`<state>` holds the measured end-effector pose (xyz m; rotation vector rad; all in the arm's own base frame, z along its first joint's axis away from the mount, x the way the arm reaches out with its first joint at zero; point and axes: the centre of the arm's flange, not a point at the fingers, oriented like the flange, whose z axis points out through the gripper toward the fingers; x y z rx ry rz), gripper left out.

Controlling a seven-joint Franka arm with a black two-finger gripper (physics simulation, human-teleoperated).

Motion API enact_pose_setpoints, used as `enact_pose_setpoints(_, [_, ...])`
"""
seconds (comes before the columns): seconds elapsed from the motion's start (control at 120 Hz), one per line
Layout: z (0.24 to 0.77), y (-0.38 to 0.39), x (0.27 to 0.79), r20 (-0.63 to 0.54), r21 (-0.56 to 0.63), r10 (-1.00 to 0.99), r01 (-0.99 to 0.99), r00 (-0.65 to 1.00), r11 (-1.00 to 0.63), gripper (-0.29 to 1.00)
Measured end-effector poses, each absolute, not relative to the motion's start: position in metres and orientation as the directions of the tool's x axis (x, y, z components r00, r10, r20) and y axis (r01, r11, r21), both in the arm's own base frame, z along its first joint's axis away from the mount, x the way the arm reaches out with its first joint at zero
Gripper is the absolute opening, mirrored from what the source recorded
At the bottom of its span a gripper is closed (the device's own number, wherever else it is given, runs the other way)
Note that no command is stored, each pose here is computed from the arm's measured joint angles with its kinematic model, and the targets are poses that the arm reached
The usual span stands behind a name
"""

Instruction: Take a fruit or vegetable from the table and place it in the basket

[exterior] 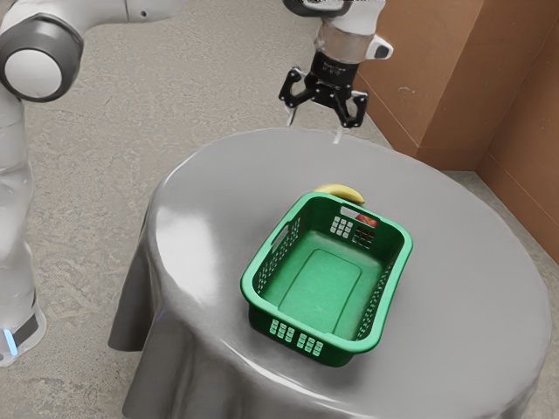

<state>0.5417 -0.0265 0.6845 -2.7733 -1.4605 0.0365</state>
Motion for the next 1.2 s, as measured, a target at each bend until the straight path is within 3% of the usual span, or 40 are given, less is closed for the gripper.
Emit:
enact_pose_setpoints(0.308, [0.698, -0.070, 0.521, -0.018, -0.035, 0.988, 0.987, 0.156, -0.156, 0.70])
enact_pose_setpoints(0.4, [0.691, -0.081, 0.524, -0.023, -0.053, 0.994, 0.993, 0.103, -0.104, 0.70])
enact_pose_setpoints(0.483, [0.668, -0.083, 0.544, -0.042, -0.061, 0.987, 0.986, 0.152, -0.155, 0.70])
enact_pose_setpoints(0.567, [0.646, -0.030, 0.560, -0.102, -0.059, 0.985, 0.987, 0.142, -0.149, 0.70])
enact_pose_setpoints(0.658, [0.616, 0.057, 0.540, -0.153, -0.062, 0.987, 0.996, 0.059, -0.069, 0.70])
enact_pose_setpoints(0.808, [0.613, 0.177, 0.509, -0.129, 0.014, 0.991, 0.999, -0.043, 0.045, 0.70])
enact_pose_setpoints(0.867, [0.623, 0.159, 0.512, -0.104, 0.049, 0.994, 0.998, 0.031, -0.026, 0.70])
enact_pose_setpoints(1.008, [0.645, 0.003, 0.533, -0.067, 0.124, 0.910, 0.908, 0.409, -0.399, 0.70])
enact_pose_setpoints(1.2, [0.623, 0.010, 0.551, -0.004, 0.082, 0.858, 0.855, 0.514, -0.512, 0.70])
